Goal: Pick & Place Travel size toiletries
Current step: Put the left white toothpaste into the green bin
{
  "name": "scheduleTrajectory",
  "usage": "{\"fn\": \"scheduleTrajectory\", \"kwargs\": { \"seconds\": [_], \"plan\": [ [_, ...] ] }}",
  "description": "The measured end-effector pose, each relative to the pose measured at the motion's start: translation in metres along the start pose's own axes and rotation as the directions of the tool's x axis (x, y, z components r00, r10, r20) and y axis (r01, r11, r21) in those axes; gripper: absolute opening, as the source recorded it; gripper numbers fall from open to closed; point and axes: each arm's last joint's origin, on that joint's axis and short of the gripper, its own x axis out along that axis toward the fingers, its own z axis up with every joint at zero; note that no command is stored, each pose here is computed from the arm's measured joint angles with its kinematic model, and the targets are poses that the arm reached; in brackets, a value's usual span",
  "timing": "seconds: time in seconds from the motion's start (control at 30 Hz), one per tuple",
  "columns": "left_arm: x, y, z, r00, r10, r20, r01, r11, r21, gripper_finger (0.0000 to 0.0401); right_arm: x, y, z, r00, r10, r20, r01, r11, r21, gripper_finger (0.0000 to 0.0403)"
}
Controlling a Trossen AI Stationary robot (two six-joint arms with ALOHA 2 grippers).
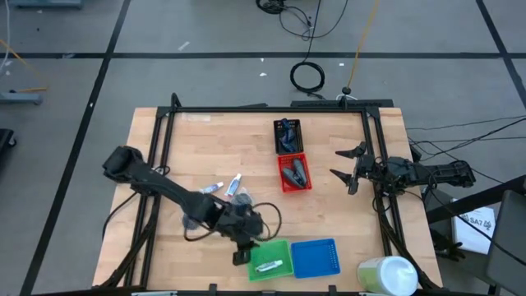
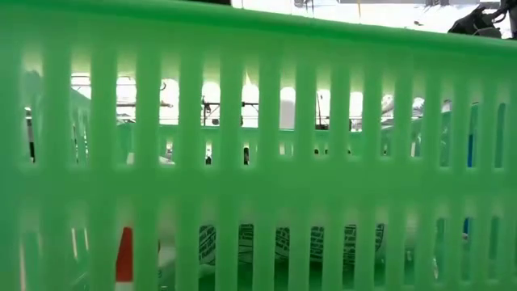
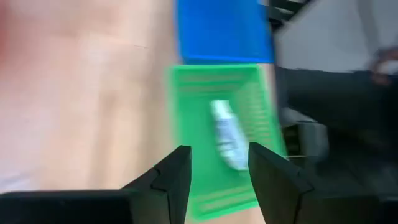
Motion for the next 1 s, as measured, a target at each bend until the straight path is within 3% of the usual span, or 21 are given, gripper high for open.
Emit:
{"fn": "scheduleTrajectory", "kwargs": {
  "seconds": [0.1, 0.2, 0.37, 0.47, 0.6, 0.67, 0.87, 1.0],
  "plan": [
    [-0.023, 0.004, -0.003, 0.986, 0.162, 0.028, -0.161, 0.987, -0.017, 0.0145, 0.000, 0.000, 0.000, 1.000, 0.000, 0.000, 0.000, 1.000, 0.000, 0.0318],
    [-0.042, 0.011, -0.009, 0.949, 0.313, 0.026, -0.311, 0.948, -0.067, 0.0144, 0.000, 0.000, 0.000, 1.000, 0.000, 0.000, 0.000, 1.000, 0.000, 0.0318],
    [-0.063, 0.027, -0.024, 0.842, 0.537, -0.049, -0.538, 0.828, -0.161, 0.0163, 0.000, 0.000, 0.000, 1.000, 0.000, 0.000, 0.000, 1.000, 0.000, 0.0318],
    [-0.066, 0.039, -0.038, 0.786, 0.607, -0.116, -0.617, 0.768, -0.171, 0.0179, 0.000, 0.000, 0.000, 1.000, 0.000, 0.000, 0.000, 1.000, 0.000, 0.0318],
    [-0.064, 0.061, -0.063, 0.750, 0.637, -0.179, -0.662, 0.721, -0.204, 0.0194, 0.000, 0.000, 0.000, 1.000, 0.000, 0.000, 0.000, 1.000, 0.000, 0.0318],
    [-0.066, 0.075, -0.075, 0.753, 0.625, -0.206, -0.658, 0.717, -0.230, 0.0197, 0.000, 0.000, 0.000, 1.000, -0.001, 0.000, 0.001, 1.000, 0.000, 0.0318],
    [-0.079, 0.113, -0.104, 0.859, 0.477, -0.184, -0.512, 0.808, -0.291, 0.0186, 0.000, 0.000, 0.000, 1.000, 0.000, 0.000, 0.000, 1.000, 0.000, 0.0318],
    [-0.101, 0.139, -0.120, 0.887, 0.447, -0.116, -0.460, 0.827, -0.324, 0.0165, 0.000, 0.000, 0.000, 1.000, 0.000, 0.000, 0.000, 1.000, 0.000, 0.0318]
  ]
}}
